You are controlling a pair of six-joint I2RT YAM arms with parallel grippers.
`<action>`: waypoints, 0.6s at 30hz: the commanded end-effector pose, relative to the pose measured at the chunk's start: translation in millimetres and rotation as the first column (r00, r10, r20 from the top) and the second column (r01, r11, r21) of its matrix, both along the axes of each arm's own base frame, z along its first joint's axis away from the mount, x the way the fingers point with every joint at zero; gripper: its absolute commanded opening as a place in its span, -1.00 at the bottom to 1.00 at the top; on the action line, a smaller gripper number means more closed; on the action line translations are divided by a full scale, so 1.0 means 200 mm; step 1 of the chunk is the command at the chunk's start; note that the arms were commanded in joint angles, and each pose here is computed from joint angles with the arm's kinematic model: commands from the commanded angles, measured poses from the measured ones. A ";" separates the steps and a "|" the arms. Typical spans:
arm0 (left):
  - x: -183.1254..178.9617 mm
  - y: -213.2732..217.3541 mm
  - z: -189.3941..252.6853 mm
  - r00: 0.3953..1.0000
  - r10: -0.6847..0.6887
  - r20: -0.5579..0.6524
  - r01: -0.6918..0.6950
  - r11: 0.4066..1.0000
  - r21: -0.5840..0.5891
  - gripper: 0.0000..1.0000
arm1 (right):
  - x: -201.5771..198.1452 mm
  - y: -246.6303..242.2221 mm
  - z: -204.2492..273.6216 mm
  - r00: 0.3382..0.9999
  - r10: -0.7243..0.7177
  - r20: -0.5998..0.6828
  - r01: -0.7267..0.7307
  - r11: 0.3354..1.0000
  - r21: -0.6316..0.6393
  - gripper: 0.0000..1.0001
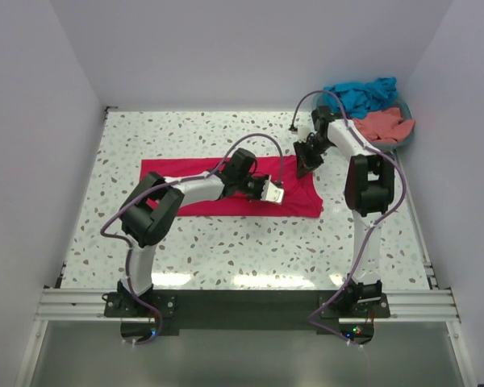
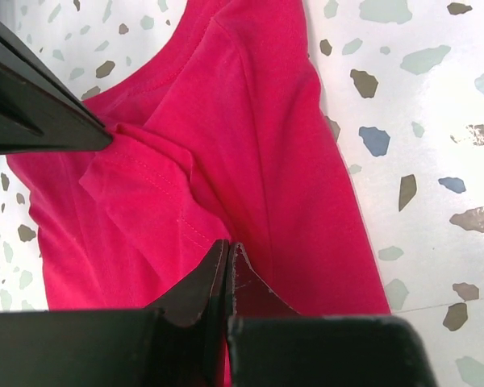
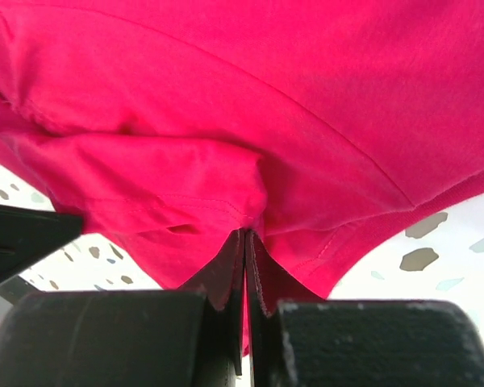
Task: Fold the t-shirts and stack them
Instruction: Fold the tshirt
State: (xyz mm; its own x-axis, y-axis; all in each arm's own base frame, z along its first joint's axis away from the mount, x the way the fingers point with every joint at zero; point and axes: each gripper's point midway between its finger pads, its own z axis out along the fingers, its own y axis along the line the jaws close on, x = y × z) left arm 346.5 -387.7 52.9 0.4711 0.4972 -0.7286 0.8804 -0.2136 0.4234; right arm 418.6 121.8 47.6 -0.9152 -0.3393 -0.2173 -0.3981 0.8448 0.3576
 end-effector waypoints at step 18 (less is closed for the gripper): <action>0.24 0.16 0.26 0.975 0.205 -0.085 -0.216 0.964 -0.156 -1.00 | 0.26 0.12 0.20 0.985 -0.021 0.170 0.001 0.993 0.119 -1.00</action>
